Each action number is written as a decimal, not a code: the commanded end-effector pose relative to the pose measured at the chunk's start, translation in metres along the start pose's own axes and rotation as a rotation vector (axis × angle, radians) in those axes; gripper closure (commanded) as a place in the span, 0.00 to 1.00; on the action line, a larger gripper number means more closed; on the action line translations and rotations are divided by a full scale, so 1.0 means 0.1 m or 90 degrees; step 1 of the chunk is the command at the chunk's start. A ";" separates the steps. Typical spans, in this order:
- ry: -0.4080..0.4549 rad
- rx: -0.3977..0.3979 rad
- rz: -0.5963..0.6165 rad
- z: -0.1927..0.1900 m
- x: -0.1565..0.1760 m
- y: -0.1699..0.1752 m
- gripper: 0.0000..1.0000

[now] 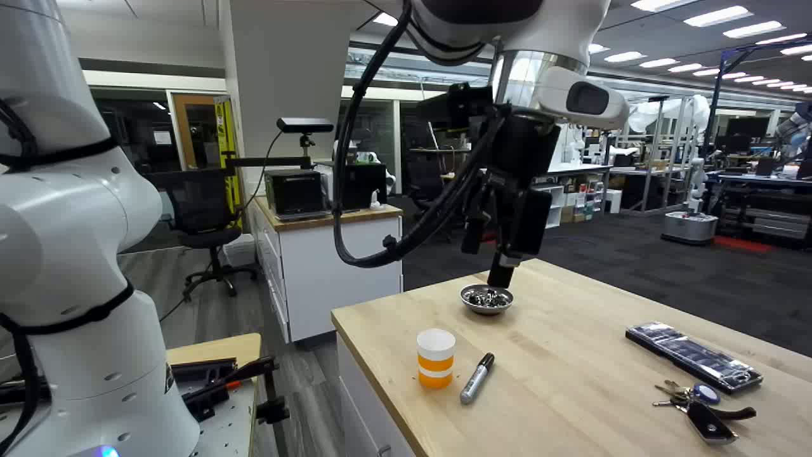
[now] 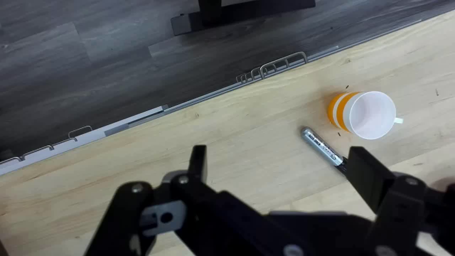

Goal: Get the marker and put it in the white and orange cup

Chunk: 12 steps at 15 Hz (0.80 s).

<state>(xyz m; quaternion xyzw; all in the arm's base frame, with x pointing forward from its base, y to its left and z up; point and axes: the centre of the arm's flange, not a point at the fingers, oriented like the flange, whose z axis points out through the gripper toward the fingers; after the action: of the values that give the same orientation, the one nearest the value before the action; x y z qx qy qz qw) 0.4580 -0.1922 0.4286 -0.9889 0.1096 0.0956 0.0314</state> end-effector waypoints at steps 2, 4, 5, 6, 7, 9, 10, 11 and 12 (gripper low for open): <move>0.000 0.000 0.000 0.00 0.00 0.00 0.00; 0.000 0.000 0.000 0.00 0.00 0.00 0.00; 0.000 0.000 0.000 0.00 0.00 0.00 0.00; 0.000 0.000 0.000 0.00 0.00 0.00 0.00; 0.000 0.000 0.000 0.00 0.00 0.00 0.00; 0.001 -0.002 -0.004 0.00 0.01 0.00 0.00; 0.004 -0.003 -0.019 0.01 0.05 0.00 0.00; 0.009 -0.006 -0.036 0.02 0.08 -0.01 0.00; 0.014 -0.012 -0.055 0.03 0.11 -0.02 0.00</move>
<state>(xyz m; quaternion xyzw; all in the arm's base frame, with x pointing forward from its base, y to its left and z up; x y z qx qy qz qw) 0.4598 -0.1899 0.4281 -0.9903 0.0981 0.0936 0.0310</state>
